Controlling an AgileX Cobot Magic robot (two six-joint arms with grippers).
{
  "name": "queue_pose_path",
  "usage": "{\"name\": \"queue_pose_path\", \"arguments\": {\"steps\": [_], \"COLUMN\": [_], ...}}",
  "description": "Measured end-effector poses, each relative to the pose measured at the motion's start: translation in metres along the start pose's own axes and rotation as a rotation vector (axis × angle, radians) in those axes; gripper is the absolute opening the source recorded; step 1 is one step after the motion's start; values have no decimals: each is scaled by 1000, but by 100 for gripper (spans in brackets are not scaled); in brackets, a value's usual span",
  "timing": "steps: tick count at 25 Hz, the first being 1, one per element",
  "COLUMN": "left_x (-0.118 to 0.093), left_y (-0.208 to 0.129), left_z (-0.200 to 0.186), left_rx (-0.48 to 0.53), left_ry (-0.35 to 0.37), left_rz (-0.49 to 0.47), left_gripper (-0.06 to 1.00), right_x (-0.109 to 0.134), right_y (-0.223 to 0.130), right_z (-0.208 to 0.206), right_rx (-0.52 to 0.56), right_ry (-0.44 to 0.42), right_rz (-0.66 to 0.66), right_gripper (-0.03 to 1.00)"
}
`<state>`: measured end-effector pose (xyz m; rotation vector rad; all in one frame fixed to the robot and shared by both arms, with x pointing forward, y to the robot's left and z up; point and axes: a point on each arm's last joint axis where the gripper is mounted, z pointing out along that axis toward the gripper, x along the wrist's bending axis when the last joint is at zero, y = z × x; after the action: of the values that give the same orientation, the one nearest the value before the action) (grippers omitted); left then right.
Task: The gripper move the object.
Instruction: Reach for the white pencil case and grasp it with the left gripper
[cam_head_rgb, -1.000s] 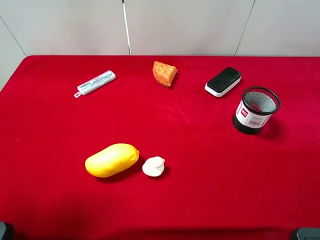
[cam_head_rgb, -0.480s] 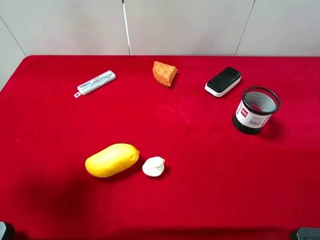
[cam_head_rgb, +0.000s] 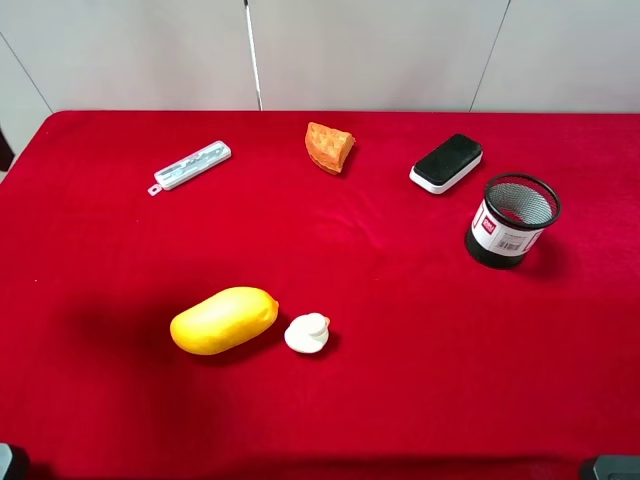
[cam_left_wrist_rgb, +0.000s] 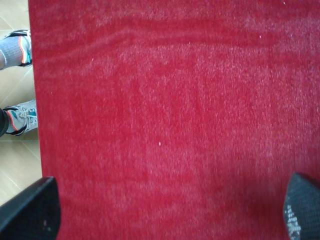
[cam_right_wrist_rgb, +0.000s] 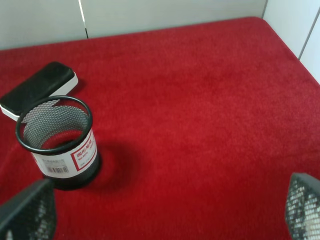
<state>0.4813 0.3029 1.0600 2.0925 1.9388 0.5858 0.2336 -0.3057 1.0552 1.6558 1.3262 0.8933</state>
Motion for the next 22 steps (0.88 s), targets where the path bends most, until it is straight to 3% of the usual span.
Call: {"name": "queue_pose_path", "arguments": {"steps": [9, 22], "left_x": [-16, -61], "left_y": [51, 106], "left_z": [29, 76], "left_rx": [24, 38], "left_ry": [-24, -67], "left_rz": [85, 230], "left_gripper": [88, 88], "right_x": [0, 0], "right_y": [0, 0], "right_z": [0, 0], "right_rx": [0, 0], "right_ry": [0, 0], "right_rz": [0, 0], "right_gripper": [69, 69]}}
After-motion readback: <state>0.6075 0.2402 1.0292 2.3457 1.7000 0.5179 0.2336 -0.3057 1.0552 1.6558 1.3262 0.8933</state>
